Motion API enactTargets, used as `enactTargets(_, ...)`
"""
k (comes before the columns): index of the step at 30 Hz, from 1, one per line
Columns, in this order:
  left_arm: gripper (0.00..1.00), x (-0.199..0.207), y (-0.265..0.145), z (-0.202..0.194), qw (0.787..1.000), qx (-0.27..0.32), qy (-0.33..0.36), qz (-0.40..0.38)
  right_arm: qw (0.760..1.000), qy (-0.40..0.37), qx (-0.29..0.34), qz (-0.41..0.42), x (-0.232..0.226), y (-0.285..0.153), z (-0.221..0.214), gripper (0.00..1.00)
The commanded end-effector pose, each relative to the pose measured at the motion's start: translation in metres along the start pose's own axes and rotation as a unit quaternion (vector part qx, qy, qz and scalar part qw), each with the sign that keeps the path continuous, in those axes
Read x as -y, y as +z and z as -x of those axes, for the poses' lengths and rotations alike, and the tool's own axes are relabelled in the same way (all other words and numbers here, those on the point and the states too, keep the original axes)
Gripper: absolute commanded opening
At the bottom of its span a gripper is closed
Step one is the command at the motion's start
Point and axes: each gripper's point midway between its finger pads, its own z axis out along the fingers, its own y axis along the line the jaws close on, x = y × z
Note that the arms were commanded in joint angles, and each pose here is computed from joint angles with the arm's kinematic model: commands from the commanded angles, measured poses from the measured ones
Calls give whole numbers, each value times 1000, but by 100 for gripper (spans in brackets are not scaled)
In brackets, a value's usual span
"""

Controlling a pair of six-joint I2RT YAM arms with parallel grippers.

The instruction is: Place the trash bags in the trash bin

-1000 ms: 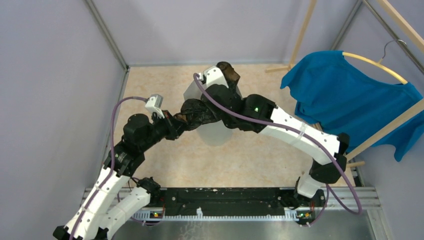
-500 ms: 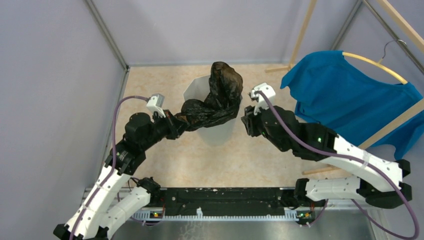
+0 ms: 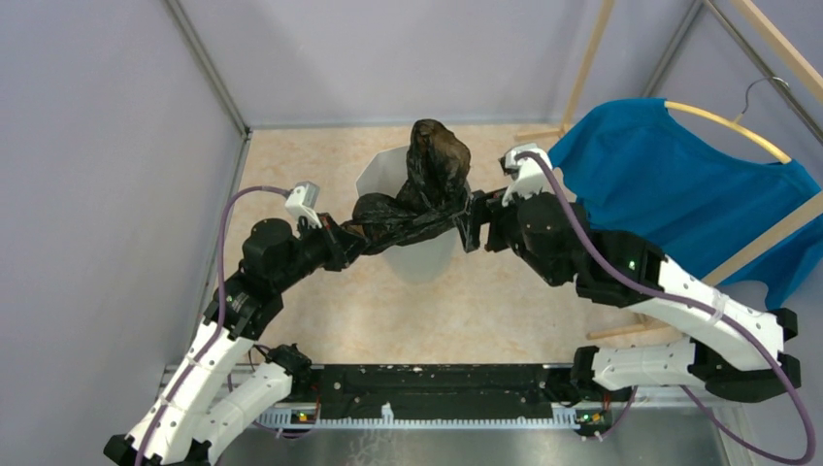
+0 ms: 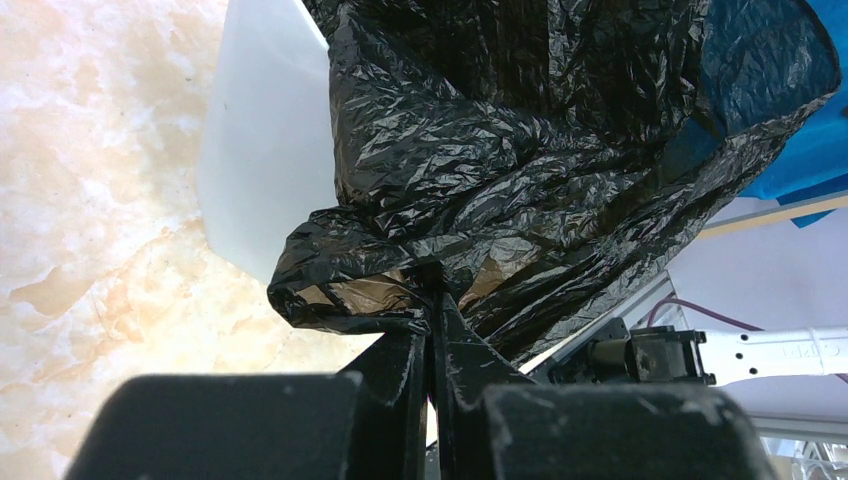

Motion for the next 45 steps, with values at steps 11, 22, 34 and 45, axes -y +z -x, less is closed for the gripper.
enactTargets(11,8,13,-1,9,1000,11,3,-25,994,-33,-25,-104,9,58,33,84)
enactTargets(22,12,14,-2,7,1000,6,7,-29,994,24,-102,-8,-10,37,-20,52)
enactTargets(34,27,23,-12,20,999,19,13,-30,995,27,-94,8,-6,40,-44,33)
enactTargets(45,40,31,-19,36,999,41,19,-29,996,21,-88,24,-6,39,-53,4)
